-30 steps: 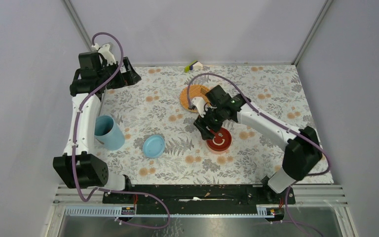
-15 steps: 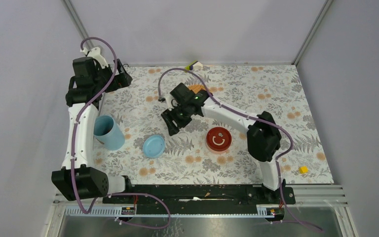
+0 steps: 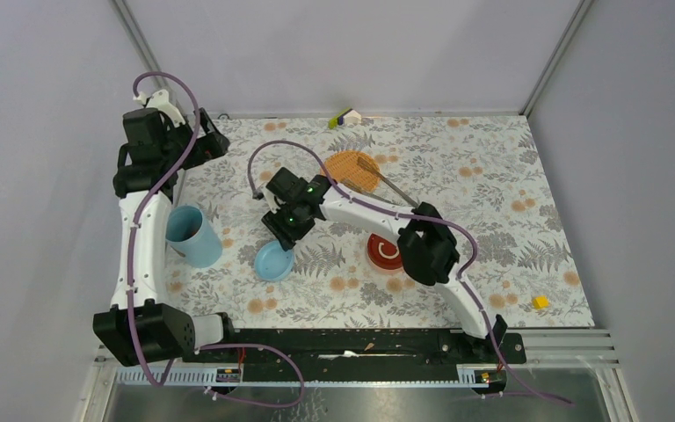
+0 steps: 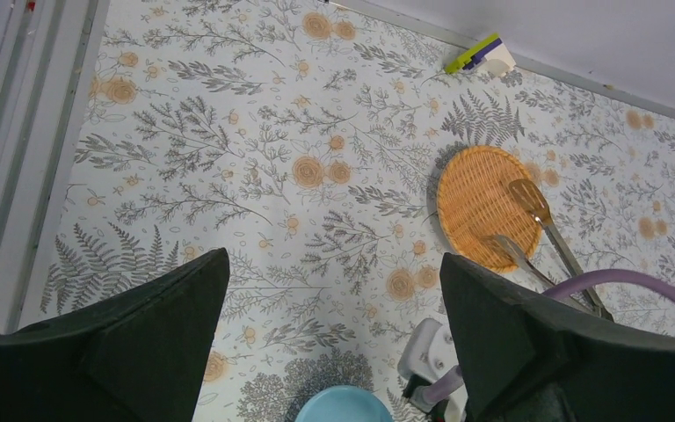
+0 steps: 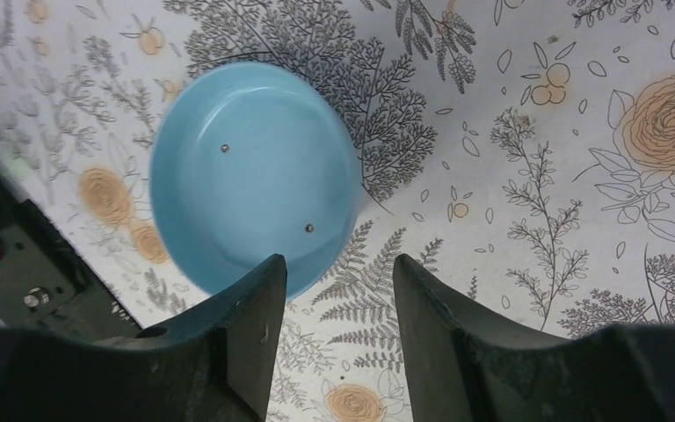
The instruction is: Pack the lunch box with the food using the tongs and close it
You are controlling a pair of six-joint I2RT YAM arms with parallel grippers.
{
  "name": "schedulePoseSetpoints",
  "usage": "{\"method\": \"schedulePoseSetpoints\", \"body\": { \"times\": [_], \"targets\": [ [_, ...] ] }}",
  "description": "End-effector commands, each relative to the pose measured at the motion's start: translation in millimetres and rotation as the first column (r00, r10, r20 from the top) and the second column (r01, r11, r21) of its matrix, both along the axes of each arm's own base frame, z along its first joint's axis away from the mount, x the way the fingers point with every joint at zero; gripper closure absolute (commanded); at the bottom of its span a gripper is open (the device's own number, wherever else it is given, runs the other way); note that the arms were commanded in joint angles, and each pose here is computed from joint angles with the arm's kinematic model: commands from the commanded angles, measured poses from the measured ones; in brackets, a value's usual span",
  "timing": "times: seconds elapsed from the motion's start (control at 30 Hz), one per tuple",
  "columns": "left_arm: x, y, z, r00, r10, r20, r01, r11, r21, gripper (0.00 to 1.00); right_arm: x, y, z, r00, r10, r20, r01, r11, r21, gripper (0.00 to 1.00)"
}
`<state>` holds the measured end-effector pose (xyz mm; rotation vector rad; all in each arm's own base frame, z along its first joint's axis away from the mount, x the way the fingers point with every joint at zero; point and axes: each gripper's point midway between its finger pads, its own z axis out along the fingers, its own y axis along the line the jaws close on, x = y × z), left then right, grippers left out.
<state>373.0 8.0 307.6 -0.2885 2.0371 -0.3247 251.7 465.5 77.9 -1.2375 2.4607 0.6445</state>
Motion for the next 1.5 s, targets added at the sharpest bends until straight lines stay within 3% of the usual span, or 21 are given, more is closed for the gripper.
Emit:
{"method": "schedulePoseSetpoints", "body": {
  "times": [0.0,0.23,0.43,0.6,0.73,0.83,0.97,1.07,1.27,1.4,1.47],
  "targets": [
    [0.8,-2.7,20.2,0.996,-0.009,0.091,0.01,1.0,-0.008,0.01,9.4,-1.3,-6.3,0.994,0.008,0.106,0.0,0.997,-0.074,0.46],
    [0.9,-6.3,17.4,0.996,-0.026,0.086,0.028,0.999,-0.019,0.01,11.0,-6.2,-25.8,0.994,0.012,0.106,0.001,0.993,-0.12,0.57],
    [1.3,-10.9,15.8,0.995,-0.047,0.084,0.05,0.998,-0.037,0.01,-1.4,-5.1,-22.8,0.999,0.023,0.038,-0.02,0.996,-0.087,0.69],
    [2.0,-14.3,14.5,0.995,-0.063,0.08,0.067,0.996,-0.05,0.01,-2.9,-5.5,-18.9,0.999,0.013,-0.035,-0.014,0.999,-0.044,0.98],
    [1.7,-20.5,14.5,0.992,-0.099,0.081,0.104,0.993,-0.062,0.01,7.9,-11.9,-3.7,0.99,-0.022,-0.138,0.027,0.999,0.035,1.0],
    [-0.5,-30.6,21.5,0.98,-0.167,0.106,0.174,0.983,-0.063,0.01,21.1,-18.0,25.0,0.974,-0.02,-0.225,0.061,0.983,0.176,1.0],
    [-3.9,-50.7,31.8,0.948,-0.283,0.145,0.298,0.95,-0.093,0.01,32.5,-25.5,87.1,0.969,0.01,-0.247,0.104,0.89,0.444,1.0],
    [-8.6,-69.1,39.6,0.903,-0.387,0.184,0.413,0.902,-0.125,0.01,42.7,-39.3,137.0,0.969,0.027,-0.245,0.122,0.813,0.57,1.0],
    [-16.1,-90.3,64.8,0.816,-0.493,0.302,0.547,0.828,-0.126,0.01,61.7,-65.8,212.6,0.956,0.023,-0.294,0.2,0.68,0.705,1.0],
    [-22.1,-104.0,74.4,0.737,-0.566,0.369,0.637,0.764,-0.103,0.01,73.2,-81.2,255.4,0.914,0.061,-0.4,0.306,0.543,0.782,1.0],
    [-26.7,-112.2,78.9,0.661,-0.623,0.419,0.703,0.708,-0.057,0.03,75.7,-87.6,277.6,0.903,0.112,-0.415,0.324,0.457,0.828,1.0]
  ]
}}
